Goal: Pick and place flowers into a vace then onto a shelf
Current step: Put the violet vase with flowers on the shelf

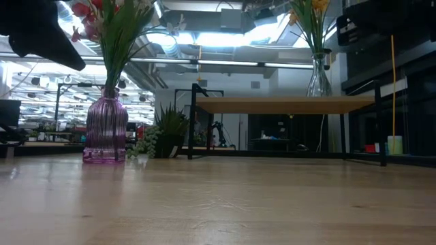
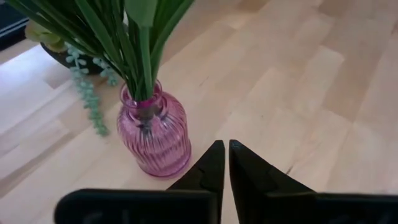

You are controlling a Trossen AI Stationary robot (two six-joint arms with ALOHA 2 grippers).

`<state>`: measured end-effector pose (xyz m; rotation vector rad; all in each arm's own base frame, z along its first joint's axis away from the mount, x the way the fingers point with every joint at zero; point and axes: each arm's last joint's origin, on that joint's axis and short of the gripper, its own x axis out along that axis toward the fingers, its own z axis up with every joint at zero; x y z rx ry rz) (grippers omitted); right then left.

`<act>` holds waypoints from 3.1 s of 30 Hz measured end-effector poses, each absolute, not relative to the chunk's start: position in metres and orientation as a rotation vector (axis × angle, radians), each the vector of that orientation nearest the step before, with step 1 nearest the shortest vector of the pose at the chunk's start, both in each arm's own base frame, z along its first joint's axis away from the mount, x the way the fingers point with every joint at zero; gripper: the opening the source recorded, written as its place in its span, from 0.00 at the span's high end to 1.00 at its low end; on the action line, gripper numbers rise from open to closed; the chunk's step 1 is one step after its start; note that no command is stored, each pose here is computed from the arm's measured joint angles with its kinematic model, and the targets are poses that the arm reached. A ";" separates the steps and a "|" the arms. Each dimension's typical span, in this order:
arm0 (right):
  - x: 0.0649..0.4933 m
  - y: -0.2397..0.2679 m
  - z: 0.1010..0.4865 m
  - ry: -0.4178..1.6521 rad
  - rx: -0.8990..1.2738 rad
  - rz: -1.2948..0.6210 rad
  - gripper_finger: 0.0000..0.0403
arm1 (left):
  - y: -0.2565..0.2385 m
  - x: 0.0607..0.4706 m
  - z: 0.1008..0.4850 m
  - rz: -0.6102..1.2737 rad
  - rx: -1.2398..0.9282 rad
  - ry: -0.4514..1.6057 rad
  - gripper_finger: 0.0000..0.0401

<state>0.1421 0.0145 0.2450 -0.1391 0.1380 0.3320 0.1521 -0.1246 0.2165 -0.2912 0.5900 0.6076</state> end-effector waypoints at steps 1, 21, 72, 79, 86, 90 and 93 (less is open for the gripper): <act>0.142 0.015 0.245 0.138 -0.139 0.332 0.98 | -0.124 0.152 0.217 0.610 -0.292 0.589 0.95; 0.142 0.014 0.245 0.139 -0.138 0.331 0.96 | -0.111 0.146 0.190 0.716 -0.322 0.447 0.52; 0.142 0.014 0.245 0.140 -0.138 0.331 0.96 | -0.075 0.187 0.164 1.000 -0.234 0.452 0.44; 0.142 0.014 0.245 0.140 -0.138 0.331 0.96 | -0.074 0.187 0.164 0.997 -0.192 0.447 0.62; 0.142 0.014 0.245 0.140 -0.138 0.331 0.96 | -0.076 0.188 0.165 0.979 -0.157 0.447 0.70; 0.142 0.014 0.245 0.140 -0.138 0.331 0.96 | -0.078 0.192 0.166 0.958 -0.175 0.438 0.70; 0.142 0.014 0.245 0.140 -0.138 0.331 0.96 | -0.080 0.196 0.166 0.935 -0.180 0.440 0.70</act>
